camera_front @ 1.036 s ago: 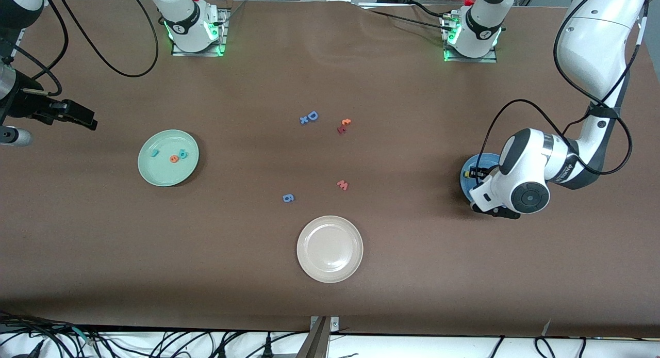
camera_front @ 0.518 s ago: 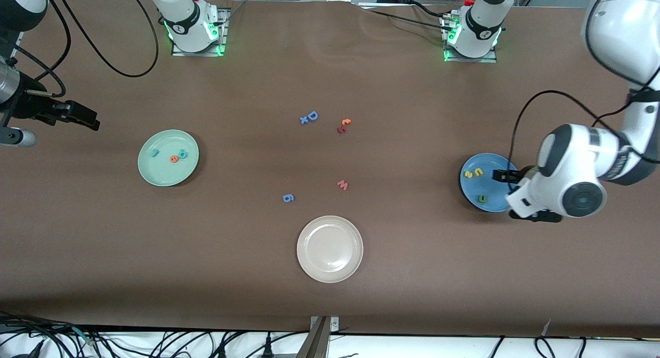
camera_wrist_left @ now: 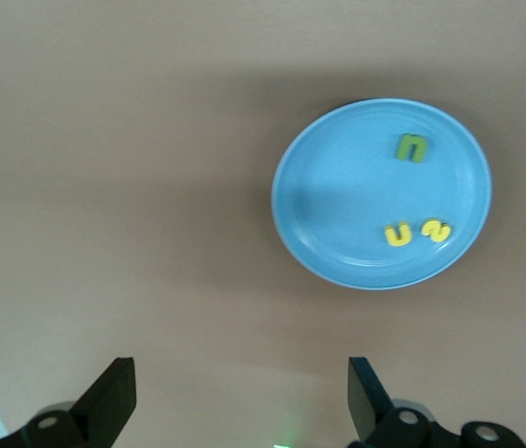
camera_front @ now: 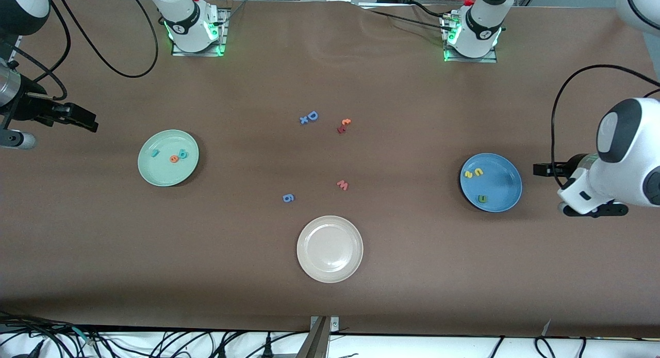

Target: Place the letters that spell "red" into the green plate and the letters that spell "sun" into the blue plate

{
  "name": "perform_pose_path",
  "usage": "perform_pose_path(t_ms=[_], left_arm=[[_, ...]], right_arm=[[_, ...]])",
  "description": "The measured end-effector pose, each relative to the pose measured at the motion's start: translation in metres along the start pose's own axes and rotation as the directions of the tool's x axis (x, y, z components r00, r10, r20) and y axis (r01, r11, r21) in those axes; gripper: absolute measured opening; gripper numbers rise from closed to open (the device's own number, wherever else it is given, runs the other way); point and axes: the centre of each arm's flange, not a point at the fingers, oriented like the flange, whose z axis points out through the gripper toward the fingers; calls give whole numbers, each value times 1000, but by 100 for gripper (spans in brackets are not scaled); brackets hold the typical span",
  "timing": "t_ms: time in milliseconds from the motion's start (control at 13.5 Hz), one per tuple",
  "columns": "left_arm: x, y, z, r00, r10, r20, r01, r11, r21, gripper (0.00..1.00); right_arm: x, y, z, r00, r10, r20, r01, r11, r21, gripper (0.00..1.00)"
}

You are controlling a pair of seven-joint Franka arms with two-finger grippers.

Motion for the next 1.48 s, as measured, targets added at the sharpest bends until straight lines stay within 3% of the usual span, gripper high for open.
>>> perform_pose_path(t_ms=[148,296,444,888,1480], left_arm=[[-13,-11,-13,1000,-6,-11,6,1000,7,100],[-36,-11,-30,999,-9,-36,7,997,-74,100],[-70,-15,-53,996,-12,-85,2,993,-121,100],[-166,-10,-116,971,-11,-240,-25,989,-146,100],[-175,-7,-121,966,-6,-259,-36,987,-158,100]], right_arm=[[0,0,0,1000,0,0,0,1000,0,100],[1,-1,1,1000,0,1,0,1000,-1,100],[1,-1,1,1000,0,2,0,1000,-1,100],[1,-1,1,1000,0,-1,0,1000,0,100],[1,-1,1,1000,1,-3,-1,1000,0,100]])
